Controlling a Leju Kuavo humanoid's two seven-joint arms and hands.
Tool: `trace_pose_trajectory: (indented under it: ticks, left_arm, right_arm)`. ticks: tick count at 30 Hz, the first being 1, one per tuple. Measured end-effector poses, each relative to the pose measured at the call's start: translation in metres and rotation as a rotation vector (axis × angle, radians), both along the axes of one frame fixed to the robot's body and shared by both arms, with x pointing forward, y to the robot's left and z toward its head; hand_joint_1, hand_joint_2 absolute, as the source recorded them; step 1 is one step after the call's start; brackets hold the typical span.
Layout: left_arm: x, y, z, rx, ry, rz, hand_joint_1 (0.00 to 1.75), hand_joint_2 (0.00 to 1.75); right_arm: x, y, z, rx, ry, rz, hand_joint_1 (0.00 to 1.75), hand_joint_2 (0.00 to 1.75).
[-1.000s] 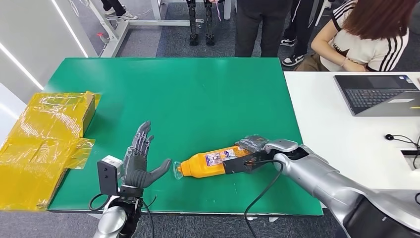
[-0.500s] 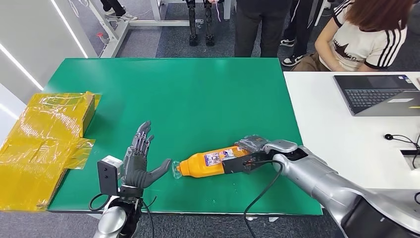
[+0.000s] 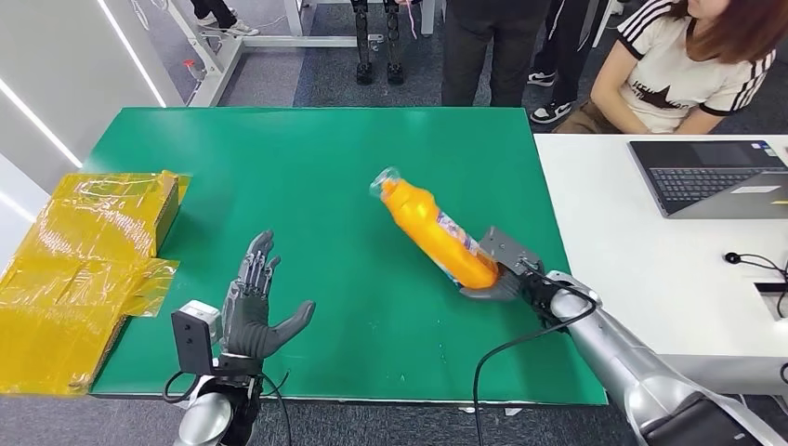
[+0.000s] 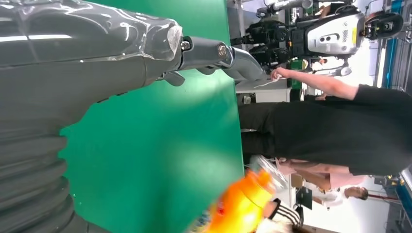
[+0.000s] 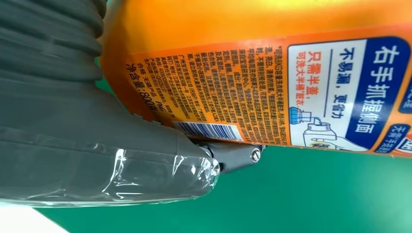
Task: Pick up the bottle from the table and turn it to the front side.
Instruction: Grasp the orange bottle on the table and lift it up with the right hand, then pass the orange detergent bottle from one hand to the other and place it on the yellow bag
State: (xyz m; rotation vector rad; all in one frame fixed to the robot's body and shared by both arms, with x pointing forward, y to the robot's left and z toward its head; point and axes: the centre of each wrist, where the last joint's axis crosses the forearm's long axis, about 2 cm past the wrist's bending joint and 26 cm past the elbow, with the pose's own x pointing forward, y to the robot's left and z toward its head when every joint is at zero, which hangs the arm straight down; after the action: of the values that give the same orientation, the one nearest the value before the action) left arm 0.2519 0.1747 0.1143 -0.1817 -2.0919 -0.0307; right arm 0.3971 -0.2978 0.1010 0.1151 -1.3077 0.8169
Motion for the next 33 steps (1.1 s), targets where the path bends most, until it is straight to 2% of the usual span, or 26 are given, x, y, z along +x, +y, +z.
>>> trace_pose_trajectory:
  ticks: [7,14,19,23,27,30,33]
  left_arm:
    - [-0.007,0.005,0.0,0.007,-0.016,0.035,0.0,1.75]
    - [-0.01,0.006,0.003,0.021,-0.033,0.039,0.0,1.75]
    - [-0.006,0.006,0.007,0.041,-0.04,-0.005,0.0,1.75]
    - [0.012,0.005,0.022,0.039,-0.066,-0.049,0.0,1.75]
    - [0.031,0.003,0.036,0.01,-0.068,-0.098,0.0,1.75]
    - [0.052,0.001,0.05,-0.02,-0.054,-0.154,0.0,1.75]
    - [0.073,0.001,0.064,-0.035,-0.053,-0.196,0.0,1.75]
  right_arm:
    - [-0.023,-0.012,-0.019,0.206,0.015,-0.153,1.75,1.75]
    - [-0.036,-0.019,-0.025,0.338,-0.023,-0.245,1.75,1.75]
    - [-0.038,-0.016,-0.018,0.394,-0.203,-0.342,1.75,1.75]
    - [-0.026,0.0,0.005,0.423,-0.37,-0.394,1.75,1.75]
    - [-0.015,0.026,0.027,0.457,-0.503,-0.394,1.75,1.75]
    - [-0.008,0.056,0.049,0.511,-0.572,-0.339,1.75,1.75]
    - [-0.01,0.089,0.067,0.545,-0.622,-0.236,1.75,1.75]
